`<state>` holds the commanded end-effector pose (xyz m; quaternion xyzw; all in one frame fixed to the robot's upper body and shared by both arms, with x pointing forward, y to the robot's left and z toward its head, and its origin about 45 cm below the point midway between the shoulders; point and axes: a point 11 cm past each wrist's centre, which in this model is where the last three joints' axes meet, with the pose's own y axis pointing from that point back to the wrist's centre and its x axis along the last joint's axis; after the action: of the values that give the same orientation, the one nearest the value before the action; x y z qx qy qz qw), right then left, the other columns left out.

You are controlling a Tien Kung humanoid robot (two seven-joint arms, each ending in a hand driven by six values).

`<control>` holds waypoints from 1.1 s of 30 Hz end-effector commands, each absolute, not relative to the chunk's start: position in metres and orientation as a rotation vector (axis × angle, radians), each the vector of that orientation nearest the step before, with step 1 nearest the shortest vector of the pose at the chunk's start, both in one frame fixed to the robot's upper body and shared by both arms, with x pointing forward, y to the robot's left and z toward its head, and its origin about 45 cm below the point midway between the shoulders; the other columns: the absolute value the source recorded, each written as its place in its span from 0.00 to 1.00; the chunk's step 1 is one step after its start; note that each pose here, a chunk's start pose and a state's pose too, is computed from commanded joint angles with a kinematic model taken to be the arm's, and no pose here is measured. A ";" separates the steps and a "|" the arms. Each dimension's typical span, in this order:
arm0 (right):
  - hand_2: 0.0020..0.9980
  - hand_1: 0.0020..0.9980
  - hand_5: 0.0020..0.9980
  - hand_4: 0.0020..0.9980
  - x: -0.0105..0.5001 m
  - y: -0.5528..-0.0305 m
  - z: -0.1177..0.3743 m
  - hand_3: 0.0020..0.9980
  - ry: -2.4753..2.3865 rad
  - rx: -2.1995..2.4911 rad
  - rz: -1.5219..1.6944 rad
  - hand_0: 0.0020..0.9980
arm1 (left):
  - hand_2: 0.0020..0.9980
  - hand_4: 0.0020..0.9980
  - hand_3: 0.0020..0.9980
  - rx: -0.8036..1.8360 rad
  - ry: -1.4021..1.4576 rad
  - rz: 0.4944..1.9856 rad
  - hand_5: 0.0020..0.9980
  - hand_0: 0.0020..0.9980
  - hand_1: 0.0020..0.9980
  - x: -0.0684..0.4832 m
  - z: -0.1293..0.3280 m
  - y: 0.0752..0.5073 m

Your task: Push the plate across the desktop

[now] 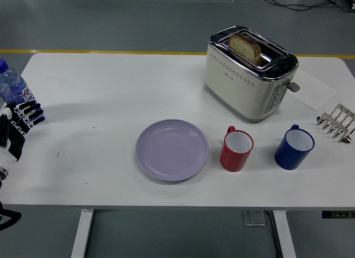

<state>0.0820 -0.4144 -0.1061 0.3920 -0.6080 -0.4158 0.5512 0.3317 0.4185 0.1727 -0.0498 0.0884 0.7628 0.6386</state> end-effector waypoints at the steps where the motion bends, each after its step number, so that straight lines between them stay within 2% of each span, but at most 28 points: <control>1: 0.57 0.51 0.27 0.39 0.082 -0.414 -0.106 0.58 -1.438 0.927 -0.984 0.61 | 0.67 0.43 0.60 -0.119 0.201 1.747 0.96 0.66 0.68 0.331 0.174 0.420; 9: 0.57 0.51 0.27 0.39 0.080 -0.415 -0.106 0.58 -1.436 0.925 -0.986 0.61 | 0.68 0.44 0.60 -0.166 0.197 1.798 0.94 0.66 0.68 0.328 0.182 0.436; 26: 0.57 0.51 0.27 0.39 0.085 -0.417 -0.104 0.58 -1.452 0.926 -0.979 0.61 | 0.67 0.46 0.61 -0.184 0.202 1.830 0.95 0.66 0.68 0.325 0.180 0.441; 33: 0.57 0.51 0.26 0.39 0.091 -0.419 -0.103 0.58 -1.461 0.931 -0.976 0.61 | 0.66 0.46 0.61 -0.369 0.388 1.769 0.95 0.66 0.67 0.325 0.187 0.434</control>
<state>0.0914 -0.4186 -0.1028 0.3925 -0.6161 -0.4113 0.5451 0.3250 0.4339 0.1868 -0.1594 0.1674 0.7639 0.6025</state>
